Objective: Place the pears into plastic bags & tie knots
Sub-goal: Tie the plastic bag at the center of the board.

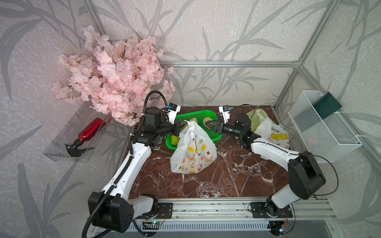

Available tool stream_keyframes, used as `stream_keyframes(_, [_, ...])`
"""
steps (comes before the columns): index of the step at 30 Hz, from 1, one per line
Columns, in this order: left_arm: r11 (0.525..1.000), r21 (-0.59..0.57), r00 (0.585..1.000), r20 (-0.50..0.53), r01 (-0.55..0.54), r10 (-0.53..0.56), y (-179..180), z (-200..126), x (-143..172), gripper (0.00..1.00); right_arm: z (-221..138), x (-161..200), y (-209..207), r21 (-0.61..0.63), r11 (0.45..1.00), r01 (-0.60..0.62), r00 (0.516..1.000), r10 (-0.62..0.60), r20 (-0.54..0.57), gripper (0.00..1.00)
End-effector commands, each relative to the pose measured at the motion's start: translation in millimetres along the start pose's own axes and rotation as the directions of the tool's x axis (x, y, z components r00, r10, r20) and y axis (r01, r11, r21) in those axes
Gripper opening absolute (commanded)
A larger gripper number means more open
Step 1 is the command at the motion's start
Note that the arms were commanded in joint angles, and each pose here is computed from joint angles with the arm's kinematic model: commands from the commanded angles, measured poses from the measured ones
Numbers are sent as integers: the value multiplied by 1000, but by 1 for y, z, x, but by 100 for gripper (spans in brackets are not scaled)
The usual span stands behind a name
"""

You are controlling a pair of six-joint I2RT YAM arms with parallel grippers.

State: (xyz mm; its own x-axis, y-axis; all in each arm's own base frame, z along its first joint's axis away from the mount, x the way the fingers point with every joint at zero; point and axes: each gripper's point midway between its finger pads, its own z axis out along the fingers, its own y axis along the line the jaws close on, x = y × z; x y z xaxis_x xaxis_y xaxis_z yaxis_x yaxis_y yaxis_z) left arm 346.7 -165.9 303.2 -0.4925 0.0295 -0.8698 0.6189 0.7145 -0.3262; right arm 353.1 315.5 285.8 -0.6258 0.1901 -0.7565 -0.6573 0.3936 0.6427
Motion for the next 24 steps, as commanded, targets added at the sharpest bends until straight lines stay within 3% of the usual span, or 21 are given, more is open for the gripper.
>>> stream_keyframes(1, [999,3,999,8,36,-36,-3,-5,-1,0,-25,23,9,117,993,-29,986,48,-160,45])
stream_keyframes(5, [999,17,999,13,32,-32,-5,-5,-2,0,-27,40,50,132,991,-14,940,58,-337,56])
stream_keyframes(8, [999,30,999,19,38,-38,-7,-4,-2,0,-16,53,74,143,990,-4,911,63,-408,63])
stream_keyframes(12, [999,28,999,26,41,-42,-6,-4,0,0,2,56,91,140,990,18,900,45,-434,68])
stream_keyframes(17, [998,35,999,31,43,-45,-8,-6,1,0,24,64,94,160,986,51,877,33,-479,66])
stream_keyframes(24, [998,43,998,34,43,-44,-11,-8,3,0,35,47,92,190,981,41,904,45,-425,63])
